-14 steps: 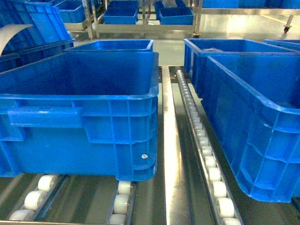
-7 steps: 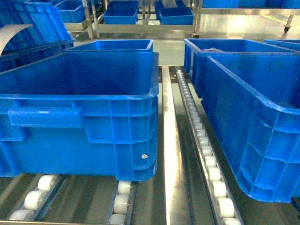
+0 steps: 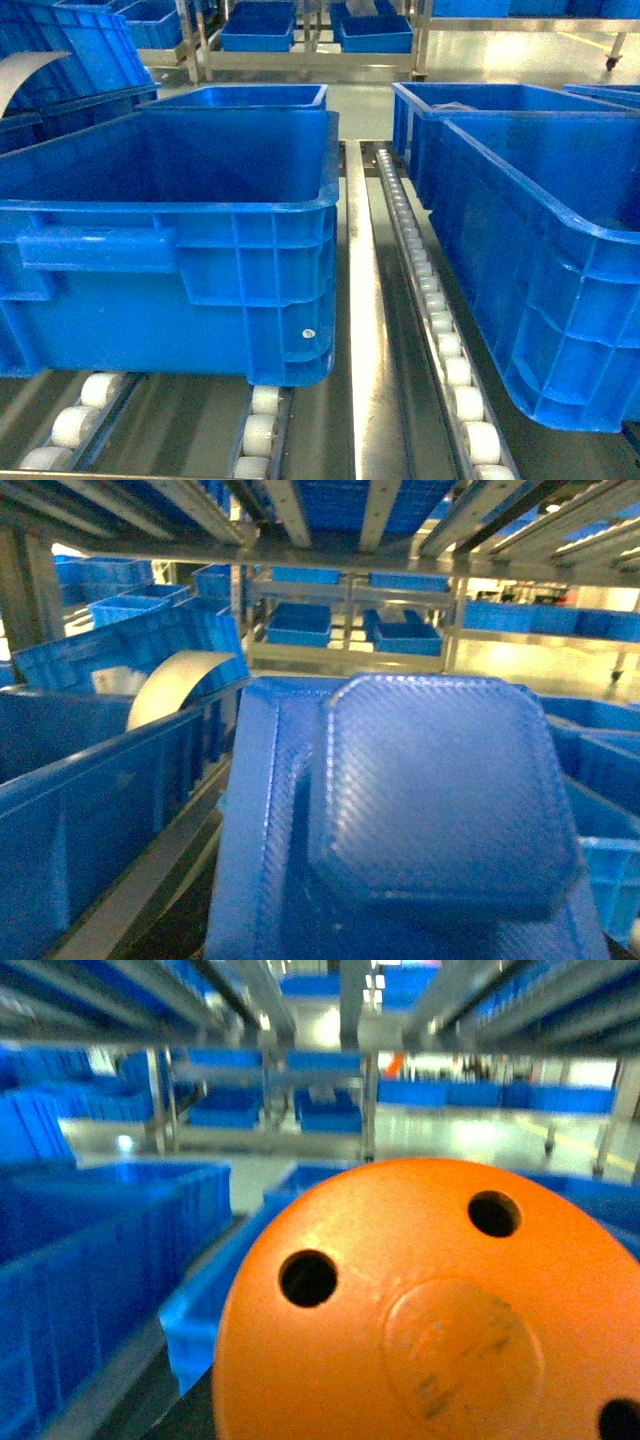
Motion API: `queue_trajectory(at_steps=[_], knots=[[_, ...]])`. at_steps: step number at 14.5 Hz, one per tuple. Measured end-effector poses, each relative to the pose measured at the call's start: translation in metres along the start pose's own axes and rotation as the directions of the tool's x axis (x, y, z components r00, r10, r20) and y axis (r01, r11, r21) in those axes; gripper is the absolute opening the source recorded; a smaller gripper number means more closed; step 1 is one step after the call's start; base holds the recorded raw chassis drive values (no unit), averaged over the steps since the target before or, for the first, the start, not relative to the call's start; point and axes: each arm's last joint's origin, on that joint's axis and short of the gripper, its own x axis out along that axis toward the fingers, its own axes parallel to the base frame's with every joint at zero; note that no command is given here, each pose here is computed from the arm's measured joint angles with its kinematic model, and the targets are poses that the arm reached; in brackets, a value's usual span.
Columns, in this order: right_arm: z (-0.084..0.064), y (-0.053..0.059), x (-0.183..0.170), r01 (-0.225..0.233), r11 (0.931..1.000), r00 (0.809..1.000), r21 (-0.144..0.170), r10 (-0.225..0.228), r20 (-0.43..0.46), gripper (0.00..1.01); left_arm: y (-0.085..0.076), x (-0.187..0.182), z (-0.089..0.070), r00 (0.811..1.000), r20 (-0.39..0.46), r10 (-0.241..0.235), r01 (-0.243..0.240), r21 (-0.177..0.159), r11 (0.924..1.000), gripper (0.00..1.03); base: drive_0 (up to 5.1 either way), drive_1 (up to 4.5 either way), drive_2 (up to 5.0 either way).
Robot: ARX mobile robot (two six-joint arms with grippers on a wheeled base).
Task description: Sort blue parts and orange caps into right shelf containers
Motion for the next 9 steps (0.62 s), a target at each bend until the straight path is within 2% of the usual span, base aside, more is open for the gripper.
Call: queue_trajectory(at_steps=[1,2,3,4,5,6,7,8,9], knots=[[0.015,0.002,0.003,0.002,1.0000,0.991,-0.008,-0.001,0.135,0.45,-0.006,0.010,0.006,0.999,0.025,-0.033,0.033,-0.009,0.9994,0.42,0.0,4.07,-4.0],[0.020,0.002,0.012,-0.002,0.9995,0.990,-0.031,0.006,0.144,0.45,-0.012,0.025,0.013,0.997,0.029,-0.068,0.069,-0.014,0.9975,0.42,0.0,4.07,-4.0],[0.029,0.002,0.026,-0.024,0.9985,0.990,-0.049,0.031,0.136,0.45,-0.016,0.048,0.032,0.991,0.082,-0.107,0.109,-0.017,0.9939,0.42,0.0,4.07,-4.0],[0.049,0.002,0.047,-0.055,0.9968,0.985,-0.058,0.064,0.160,0.45,-0.022,0.080,0.056,0.979,0.152,-0.133,0.137,-0.017,0.9904,0.42,0.0,4.07,-4.0],[0.067,-0.002,0.072,-0.046,0.9979,0.985,-0.046,0.053,0.162,0.45,-0.028,0.116,0.067,0.976,0.161,-0.146,0.153,-0.031,0.9877,0.42,0.0,4.07,-4.0],[0.074,-0.007,0.107,-0.002,0.9998,0.994,-0.020,0.004,0.109,0.45,-0.033,0.149,0.062,0.983,0.086,-0.164,0.169,-0.060,0.9837,0.42,0.0,4.07,-4.0],[0.064,-0.011,0.141,0.045,0.9989,0.999,-0.015,-0.044,0.029,0.45,-0.038,0.187,0.043,0.986,-0.041,-0.163,0.158,-0.106,0.9818,0.42,0.0,4.07,-4.0],[0.045,-0.013,0.171,0.066,0.9977,0.995,-0.015,-0.067,-0.080,0.45,-0.040,0.217,0.017,0.976,-0.169,-0.137,0.116,-0.128,0.9849,0.42,0.0,4.07,-4.0],[0.028,-0.013,0.191,0.082,0.9963,0.986,-0.025,-0.085,-0.146,0.45,-0.040,0.237,-0.001,0.965,-0.242,-0.105,0.073,-0.140,0.9875,0.42,0.0,4.07,-4.0]])
